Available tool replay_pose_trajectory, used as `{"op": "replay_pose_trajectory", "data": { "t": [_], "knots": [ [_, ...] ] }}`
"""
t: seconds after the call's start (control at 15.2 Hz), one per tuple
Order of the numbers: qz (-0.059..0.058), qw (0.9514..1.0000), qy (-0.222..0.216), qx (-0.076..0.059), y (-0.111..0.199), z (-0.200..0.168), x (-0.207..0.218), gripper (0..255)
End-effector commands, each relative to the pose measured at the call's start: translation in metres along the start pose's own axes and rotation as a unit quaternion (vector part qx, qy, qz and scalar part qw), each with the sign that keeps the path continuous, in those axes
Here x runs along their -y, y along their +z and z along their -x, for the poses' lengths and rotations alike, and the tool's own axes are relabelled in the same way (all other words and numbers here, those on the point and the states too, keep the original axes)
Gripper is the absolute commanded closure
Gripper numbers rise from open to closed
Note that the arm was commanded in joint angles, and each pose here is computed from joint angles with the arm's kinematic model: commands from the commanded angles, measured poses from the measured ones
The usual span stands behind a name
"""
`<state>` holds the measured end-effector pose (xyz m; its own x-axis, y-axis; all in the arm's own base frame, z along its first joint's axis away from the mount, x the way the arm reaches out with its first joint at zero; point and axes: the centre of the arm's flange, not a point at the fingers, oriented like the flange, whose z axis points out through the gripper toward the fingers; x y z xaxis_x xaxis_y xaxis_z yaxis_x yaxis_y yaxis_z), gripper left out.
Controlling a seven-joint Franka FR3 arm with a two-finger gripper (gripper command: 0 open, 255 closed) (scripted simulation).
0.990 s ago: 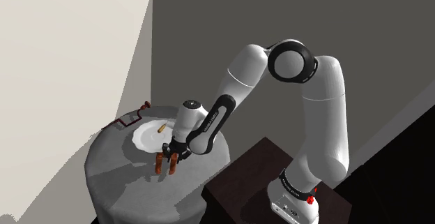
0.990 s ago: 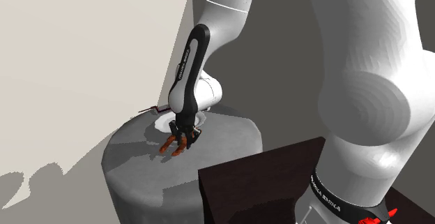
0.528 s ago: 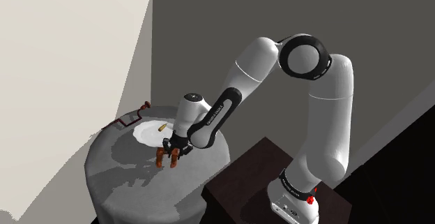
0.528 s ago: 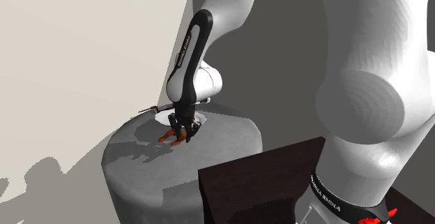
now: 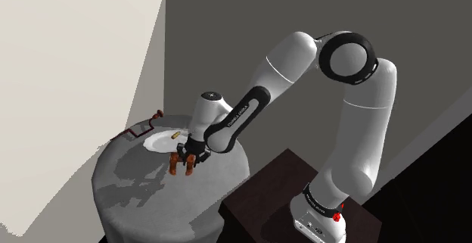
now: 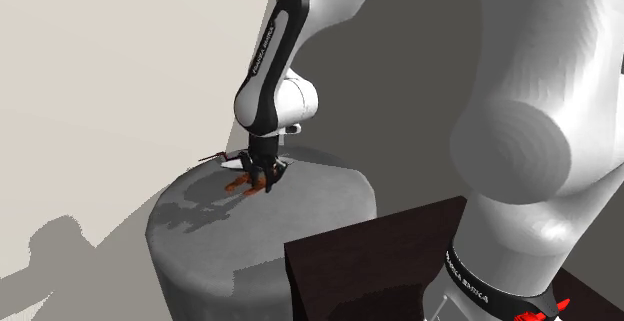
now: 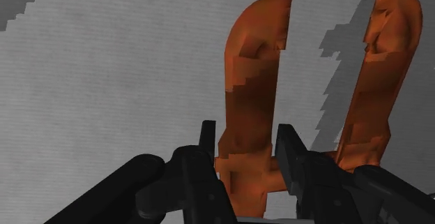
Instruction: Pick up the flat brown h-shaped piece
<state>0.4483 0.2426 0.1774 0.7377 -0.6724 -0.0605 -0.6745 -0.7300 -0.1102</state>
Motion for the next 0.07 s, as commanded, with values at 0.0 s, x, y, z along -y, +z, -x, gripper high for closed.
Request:
{"op": "replay_pose_trajectory", "data": {
  "t": [0.0],
  "knots": [
    [0.0,1.0,0.0,0.0,-0.003,0.0001,-0.0001,255]
  ]
}}
